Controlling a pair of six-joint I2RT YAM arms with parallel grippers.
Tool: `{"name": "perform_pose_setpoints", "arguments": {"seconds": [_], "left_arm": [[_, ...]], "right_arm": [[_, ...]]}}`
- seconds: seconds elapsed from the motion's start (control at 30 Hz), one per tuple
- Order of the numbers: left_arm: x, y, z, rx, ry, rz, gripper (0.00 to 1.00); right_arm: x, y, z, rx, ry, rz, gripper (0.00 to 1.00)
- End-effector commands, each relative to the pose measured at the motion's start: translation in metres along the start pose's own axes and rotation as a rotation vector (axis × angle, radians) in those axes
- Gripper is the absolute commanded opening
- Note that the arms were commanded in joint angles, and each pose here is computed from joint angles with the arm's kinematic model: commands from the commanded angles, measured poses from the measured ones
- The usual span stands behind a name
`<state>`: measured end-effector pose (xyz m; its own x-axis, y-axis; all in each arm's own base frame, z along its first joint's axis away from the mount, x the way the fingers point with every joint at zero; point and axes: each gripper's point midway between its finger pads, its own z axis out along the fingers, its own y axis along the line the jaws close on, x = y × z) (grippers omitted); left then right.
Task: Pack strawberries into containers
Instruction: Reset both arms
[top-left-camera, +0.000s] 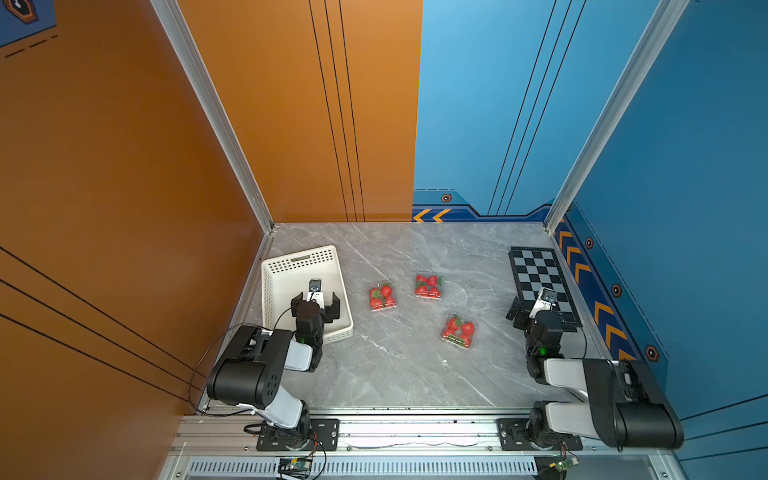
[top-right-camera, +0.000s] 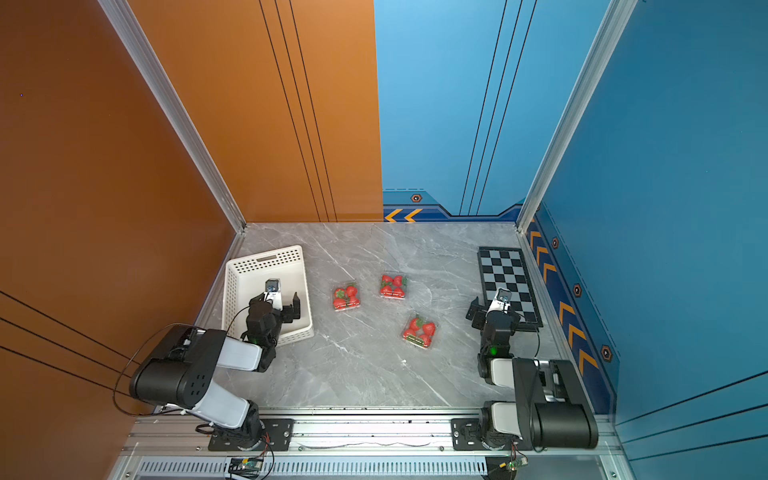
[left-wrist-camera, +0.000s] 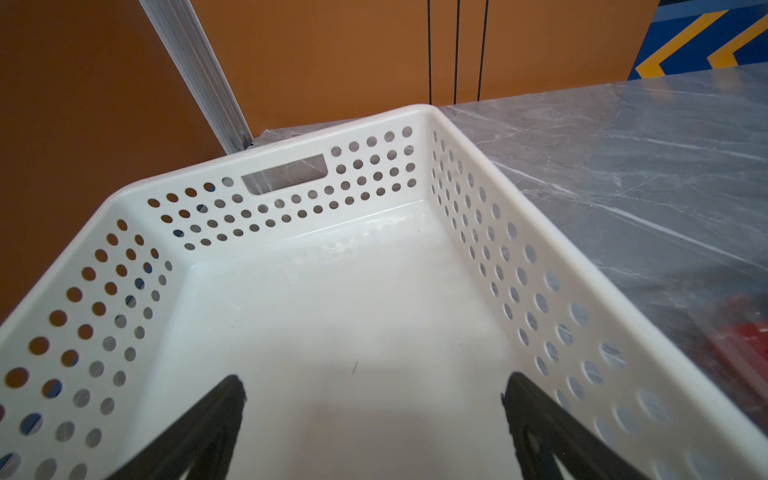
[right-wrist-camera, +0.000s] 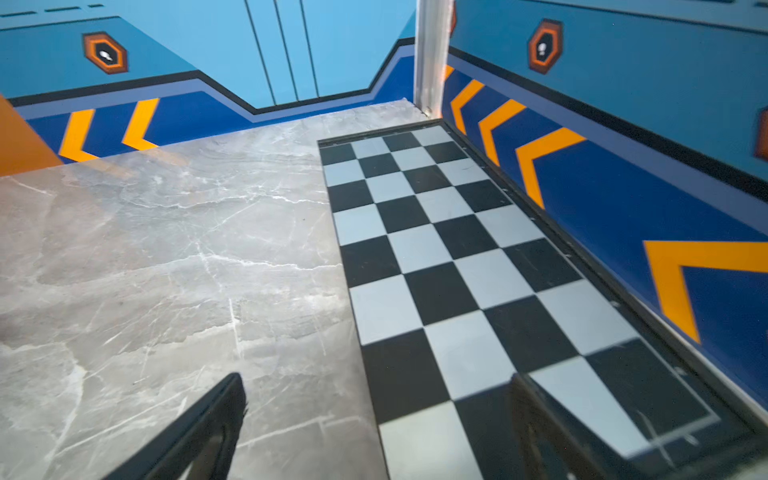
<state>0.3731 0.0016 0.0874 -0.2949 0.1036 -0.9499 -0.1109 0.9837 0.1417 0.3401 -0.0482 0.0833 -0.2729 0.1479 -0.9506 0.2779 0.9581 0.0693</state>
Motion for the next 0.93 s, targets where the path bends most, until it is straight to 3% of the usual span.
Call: {"name": "perform_pose_setpoints", "arguments": {"seconds": [0.0, 0.17, 0.33, 0.43, 0.53, 0.67, 0.9], "left_arm": [[-0.014, -0.005, 0.003, 0.020, -0.047, 0.009, 0.99], [-0.014, -0.004, 0.003, 0.014, -0.047, 0.008, 0.99], [-0.014, -0.003, 0.004, 0.007, -0.045, 0.005, 0.99], [-0.013, 0.001, 0.007, -0.020, -0.027, -0.003, 0.99], [-0.012, 0.004, 0.009, -0.037, -0.014, -0.008, 0.99], [-0.013, 0.004, 0.009, -0.039, -0.017, -0.009, 0.99], [-0.012, 0.004, 0.008, -0.040, -0.016, -0.012, 0.99]], "right_arm": [[-0.029, 0.032, 0.005, -0.178, -0.171, -0.013, 1.00], [-0.023, 0.029, 0.019, -0.110, -0.076, -0.034, 1.00], [-0.020, 0.051, 0.025, -0.209, -0.033, -0.080, 1.00], [-0.015, 0.065, 0.033, -0.279, 0.054, -0.127, 1.00], [-0.018, 0.064, 0.026, -0.256, -0.002, -0.133, 1.00], [-0.015, 0.066, 0.030, -0.264, 0.032, -0.138, 1.00], [-0.018, 0.063, 0.023, -0.232, -0.024, -0.143, 1.00]]}}
